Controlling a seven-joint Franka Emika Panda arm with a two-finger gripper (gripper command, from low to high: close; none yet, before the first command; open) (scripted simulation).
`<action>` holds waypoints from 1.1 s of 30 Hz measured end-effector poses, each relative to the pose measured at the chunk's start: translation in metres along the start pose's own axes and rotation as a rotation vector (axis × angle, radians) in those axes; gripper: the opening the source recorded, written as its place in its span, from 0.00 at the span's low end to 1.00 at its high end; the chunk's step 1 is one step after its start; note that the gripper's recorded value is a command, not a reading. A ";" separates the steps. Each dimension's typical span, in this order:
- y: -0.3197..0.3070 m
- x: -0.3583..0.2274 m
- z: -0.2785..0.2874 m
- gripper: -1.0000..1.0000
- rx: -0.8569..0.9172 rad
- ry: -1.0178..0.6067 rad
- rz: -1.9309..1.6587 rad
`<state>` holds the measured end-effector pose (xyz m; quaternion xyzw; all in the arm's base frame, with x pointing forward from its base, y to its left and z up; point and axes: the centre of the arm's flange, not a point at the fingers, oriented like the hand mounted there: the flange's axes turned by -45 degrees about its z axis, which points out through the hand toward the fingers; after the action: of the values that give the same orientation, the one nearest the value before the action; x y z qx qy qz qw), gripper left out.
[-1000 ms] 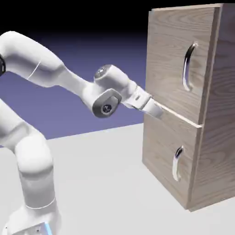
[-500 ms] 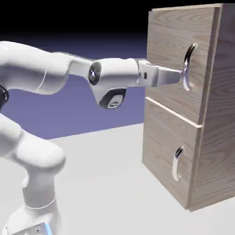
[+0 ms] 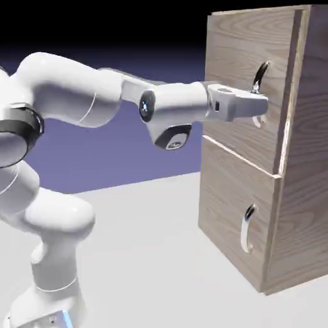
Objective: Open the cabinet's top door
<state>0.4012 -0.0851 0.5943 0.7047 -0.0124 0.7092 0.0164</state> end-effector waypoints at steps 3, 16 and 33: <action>-0.002 0.001 -0.005 0.00 -0.028 0.013 -0.005; 0.000 0.005 0.006 0.00 0.015 0.026 -0.002; -0.021 0.001 -0.040 0.00 -0.116 -0.005 0.003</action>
<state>0.3617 -0.0624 0.5953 0.7045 -0.0547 0.7054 0.0560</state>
